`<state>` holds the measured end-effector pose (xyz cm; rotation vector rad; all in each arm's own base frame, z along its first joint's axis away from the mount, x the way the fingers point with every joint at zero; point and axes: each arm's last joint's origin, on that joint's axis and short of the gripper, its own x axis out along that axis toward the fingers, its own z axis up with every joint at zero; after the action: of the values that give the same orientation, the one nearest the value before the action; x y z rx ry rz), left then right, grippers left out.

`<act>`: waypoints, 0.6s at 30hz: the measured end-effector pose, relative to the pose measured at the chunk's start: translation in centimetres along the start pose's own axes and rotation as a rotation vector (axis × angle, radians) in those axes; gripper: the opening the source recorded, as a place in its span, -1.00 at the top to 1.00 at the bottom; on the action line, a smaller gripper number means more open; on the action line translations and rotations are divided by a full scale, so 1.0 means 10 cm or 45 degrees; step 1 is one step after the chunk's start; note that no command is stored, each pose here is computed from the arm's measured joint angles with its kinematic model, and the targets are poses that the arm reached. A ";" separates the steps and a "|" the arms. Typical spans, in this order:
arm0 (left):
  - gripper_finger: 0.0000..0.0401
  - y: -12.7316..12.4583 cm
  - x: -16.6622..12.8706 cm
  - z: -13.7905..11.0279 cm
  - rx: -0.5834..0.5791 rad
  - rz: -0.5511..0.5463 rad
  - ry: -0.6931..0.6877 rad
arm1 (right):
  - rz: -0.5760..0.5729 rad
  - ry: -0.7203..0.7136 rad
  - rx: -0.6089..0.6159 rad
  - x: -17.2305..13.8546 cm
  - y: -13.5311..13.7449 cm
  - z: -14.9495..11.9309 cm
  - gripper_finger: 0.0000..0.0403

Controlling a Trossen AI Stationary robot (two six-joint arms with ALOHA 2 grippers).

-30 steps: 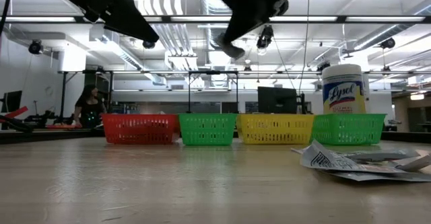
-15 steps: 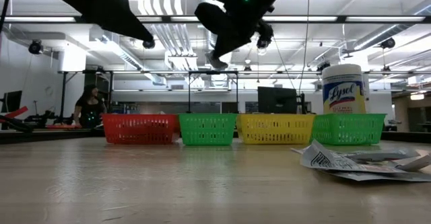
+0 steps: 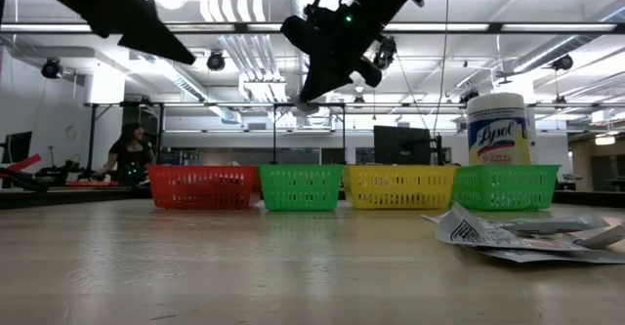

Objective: Pick & Place First Aid Supplies
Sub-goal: Put the ointment pack into the left green basket

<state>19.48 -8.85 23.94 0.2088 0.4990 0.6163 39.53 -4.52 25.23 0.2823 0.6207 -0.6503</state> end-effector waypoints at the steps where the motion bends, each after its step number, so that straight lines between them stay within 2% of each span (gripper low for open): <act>1: 0.25 0.04 -0.01 -0.04 -0.018 -0.013 -0.006 | 0.006 -0.009 0.012 0.01 0.00 0.01 0.96; 7: 0.25 0.23 -0.04 -0.20 -0.072 -0.177 -0.090 | 0.142 0.003 0.111 0.16 -0.02 0.04 0.96; 12: 0.25 0.32 0.00 -0.28 -0.072 -0.353 -0.210 | 0.096 0.037 0.173 0.31 -0.11 0.00 0.96; 18: 0.25 0.40 0.08 -0.36 -0.069 -0.396 -0.235 | 0.050 0.097 0.282 0.35 -0.21 -0.02 0.96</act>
<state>16.19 -5.01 21.85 0.1309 0.3269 0.3028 40.34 -7.70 22.79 0.5261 0.6148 -0.6736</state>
